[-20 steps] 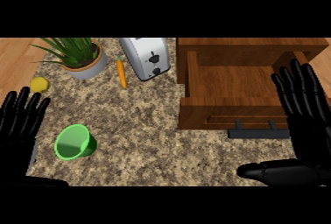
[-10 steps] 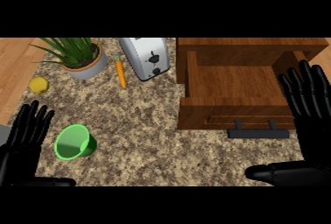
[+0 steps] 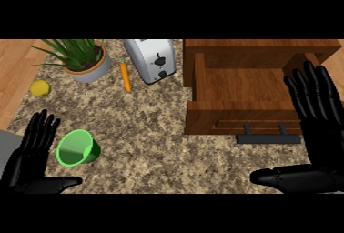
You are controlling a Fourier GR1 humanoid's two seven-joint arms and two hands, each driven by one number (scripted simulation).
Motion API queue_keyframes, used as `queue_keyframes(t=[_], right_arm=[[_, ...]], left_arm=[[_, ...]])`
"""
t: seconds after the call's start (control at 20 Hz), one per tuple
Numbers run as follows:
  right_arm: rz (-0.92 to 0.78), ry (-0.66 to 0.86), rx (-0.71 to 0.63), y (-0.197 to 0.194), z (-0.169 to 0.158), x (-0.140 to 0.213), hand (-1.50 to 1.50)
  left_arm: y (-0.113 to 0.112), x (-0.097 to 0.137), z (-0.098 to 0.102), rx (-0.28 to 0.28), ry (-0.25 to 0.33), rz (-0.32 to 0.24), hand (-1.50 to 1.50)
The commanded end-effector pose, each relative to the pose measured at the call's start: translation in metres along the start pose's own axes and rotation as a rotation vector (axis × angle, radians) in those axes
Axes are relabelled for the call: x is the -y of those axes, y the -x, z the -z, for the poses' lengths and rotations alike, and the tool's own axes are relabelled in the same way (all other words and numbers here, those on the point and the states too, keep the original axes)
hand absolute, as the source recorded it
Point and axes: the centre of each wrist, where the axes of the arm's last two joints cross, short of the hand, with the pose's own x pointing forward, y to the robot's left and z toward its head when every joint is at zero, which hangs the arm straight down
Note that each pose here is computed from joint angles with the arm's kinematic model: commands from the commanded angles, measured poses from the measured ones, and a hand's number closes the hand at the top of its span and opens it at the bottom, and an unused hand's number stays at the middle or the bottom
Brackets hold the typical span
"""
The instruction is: Pick up the cup, place it into the drawer and close the drawer
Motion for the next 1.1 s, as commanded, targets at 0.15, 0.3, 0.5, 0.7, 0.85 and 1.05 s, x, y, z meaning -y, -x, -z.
queue_keyframes(t=[0.15,0.3,0.5,0.7,0.85,1.05], right_arm=[[-0.010,-0.013,0.007,-0.009,-0.004,-0.001,-1.50],[-0.004,-0.006,0.010,-0.005,0.004,-0.012,-1.50],[0.002,0.001,-0.006,-0.003,-0.002,-0.014,-1.50],[0.015,-0.010,0.001,-0.007,-0.001,0.006,-1.50],[0.012,-0.027,-0.006,-0.010,-0.006,0.008,-1.50],[0.010,-0.030,-0.002,-0.020,0.020,-0.014,-1.50]], left_arm=[[0.038,-0.029,-0.020,-0.036,-0.003,0.003,-1.50],[0.038,-0.026,-0.022,-0.046,0.003,0.016,-1.50],[0.057,-0.016,-0.015,-0.054,-0.006,0.006,-1.50],[0.071,-0.032,-0.003,-0.053,-0.035,-0.019,-1.50],[0.072,-0.034,-0.003,-0.050,-0.057,0.013,-1.50],[0.087,-0.020,0.000,-0.053,-0.048,-0.005,-1.50]])
